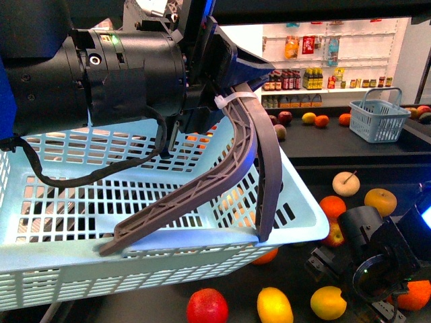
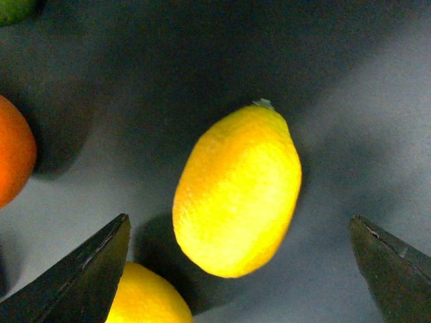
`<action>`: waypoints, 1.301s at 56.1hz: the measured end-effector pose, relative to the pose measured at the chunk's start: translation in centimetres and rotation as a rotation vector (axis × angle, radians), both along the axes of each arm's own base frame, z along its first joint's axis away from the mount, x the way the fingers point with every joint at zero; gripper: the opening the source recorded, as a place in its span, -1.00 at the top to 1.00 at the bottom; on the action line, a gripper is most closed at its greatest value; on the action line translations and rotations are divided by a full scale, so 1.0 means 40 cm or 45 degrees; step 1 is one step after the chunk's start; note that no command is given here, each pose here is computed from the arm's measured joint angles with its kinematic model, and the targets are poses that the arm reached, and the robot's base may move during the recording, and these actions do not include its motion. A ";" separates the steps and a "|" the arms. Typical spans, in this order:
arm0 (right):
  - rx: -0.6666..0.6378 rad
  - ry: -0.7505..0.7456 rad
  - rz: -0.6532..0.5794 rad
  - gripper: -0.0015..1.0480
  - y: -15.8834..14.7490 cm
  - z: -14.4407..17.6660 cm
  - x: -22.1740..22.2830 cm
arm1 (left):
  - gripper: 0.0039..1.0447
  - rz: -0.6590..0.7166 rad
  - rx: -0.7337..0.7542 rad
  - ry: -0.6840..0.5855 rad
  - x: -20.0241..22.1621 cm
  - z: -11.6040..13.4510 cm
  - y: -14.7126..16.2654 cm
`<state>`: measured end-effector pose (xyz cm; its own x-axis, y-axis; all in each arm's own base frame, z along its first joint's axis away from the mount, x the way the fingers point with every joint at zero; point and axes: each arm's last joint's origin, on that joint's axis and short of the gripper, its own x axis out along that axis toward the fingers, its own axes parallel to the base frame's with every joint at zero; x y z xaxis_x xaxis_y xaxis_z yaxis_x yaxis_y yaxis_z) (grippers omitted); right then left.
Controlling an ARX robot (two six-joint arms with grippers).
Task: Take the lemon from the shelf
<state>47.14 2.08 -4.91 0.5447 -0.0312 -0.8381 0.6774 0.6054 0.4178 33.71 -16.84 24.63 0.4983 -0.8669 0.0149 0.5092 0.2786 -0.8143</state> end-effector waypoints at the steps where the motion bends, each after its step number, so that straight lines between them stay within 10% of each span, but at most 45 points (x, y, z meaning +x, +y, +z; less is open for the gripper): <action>1: -0.001 -0.001 -0.001 -0.86 0.000 0.001 0.006 | 0.86 0.000 0.000 0.000 0.000 0.000 0.000; 46: -0.040 0.102 0.033 -0.85 0.005 -0.062 0.086 | 0.86 0.000 0.000 0.000 0.000 0.000 0.000; 73: -0.074 0.075 0.031 0.07 -0.004 -0.043 0.069 | 0.86 0.000 0.000 0.000 0.000 0.000 0.000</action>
